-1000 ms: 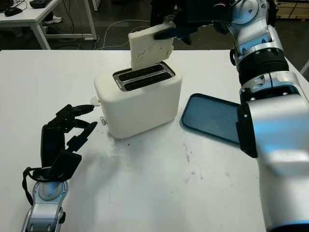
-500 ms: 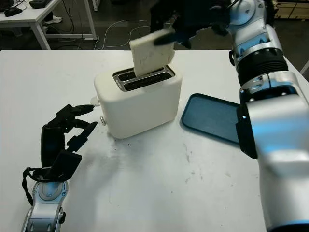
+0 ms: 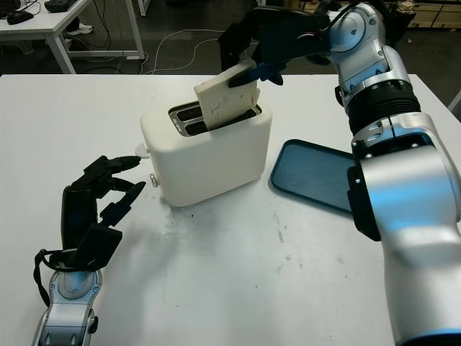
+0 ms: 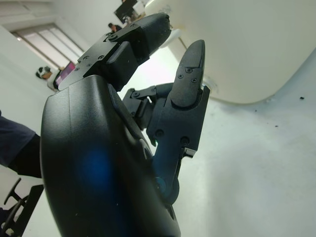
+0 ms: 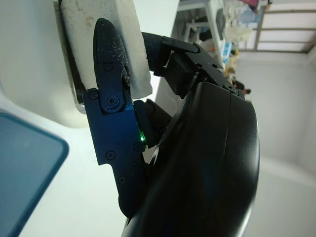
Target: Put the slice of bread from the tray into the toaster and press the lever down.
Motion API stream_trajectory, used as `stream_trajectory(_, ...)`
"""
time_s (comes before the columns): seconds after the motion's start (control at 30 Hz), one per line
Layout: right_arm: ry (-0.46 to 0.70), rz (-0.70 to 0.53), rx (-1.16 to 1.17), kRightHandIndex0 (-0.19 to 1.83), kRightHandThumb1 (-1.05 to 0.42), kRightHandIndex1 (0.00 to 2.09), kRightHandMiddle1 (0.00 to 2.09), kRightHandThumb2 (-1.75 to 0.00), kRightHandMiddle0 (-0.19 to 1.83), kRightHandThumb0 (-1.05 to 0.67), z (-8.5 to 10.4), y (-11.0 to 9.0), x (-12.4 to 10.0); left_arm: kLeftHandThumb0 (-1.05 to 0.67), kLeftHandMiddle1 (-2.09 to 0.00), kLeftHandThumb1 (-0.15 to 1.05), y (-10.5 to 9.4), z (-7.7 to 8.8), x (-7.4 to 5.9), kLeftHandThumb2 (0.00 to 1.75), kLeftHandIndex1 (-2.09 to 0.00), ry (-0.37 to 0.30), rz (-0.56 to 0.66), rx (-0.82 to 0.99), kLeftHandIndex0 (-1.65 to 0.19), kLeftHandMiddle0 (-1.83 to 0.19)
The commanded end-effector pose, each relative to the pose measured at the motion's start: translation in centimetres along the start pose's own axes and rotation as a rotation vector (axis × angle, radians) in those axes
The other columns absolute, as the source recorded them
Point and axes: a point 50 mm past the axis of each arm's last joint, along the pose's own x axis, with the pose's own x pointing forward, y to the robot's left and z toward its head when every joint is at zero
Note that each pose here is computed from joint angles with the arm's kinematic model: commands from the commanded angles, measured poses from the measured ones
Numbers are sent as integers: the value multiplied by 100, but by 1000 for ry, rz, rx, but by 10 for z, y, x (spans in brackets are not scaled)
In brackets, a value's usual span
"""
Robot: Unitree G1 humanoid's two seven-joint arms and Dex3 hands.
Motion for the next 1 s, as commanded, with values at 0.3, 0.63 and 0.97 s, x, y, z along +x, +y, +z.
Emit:
stream_trajectory(0.3, -74, 20, 92, 115, -92, 175, 175, -20, 98, -53, 5, 11, 12, -23, -128, 92, 0, -2, -1, 17, -60, 3, 7, 16, -65, -58)
stream_trajectory(0.63, -67, 67, 124, 115, -92, 175, 175, -25, 96, -52, 4, 24, 22, -23, -128, 92, 0, -1, -3, 17, -59, 7, 8, 18, -65, -58)
stream_trajectory(0.97, 93, 64, -301, 38, -92, 122, 37, -7, 81, -77, -10, 29, 10, -23, -127, 92, 1, -2, -3, 17, -59, -1, 6, 19, -65, -58)
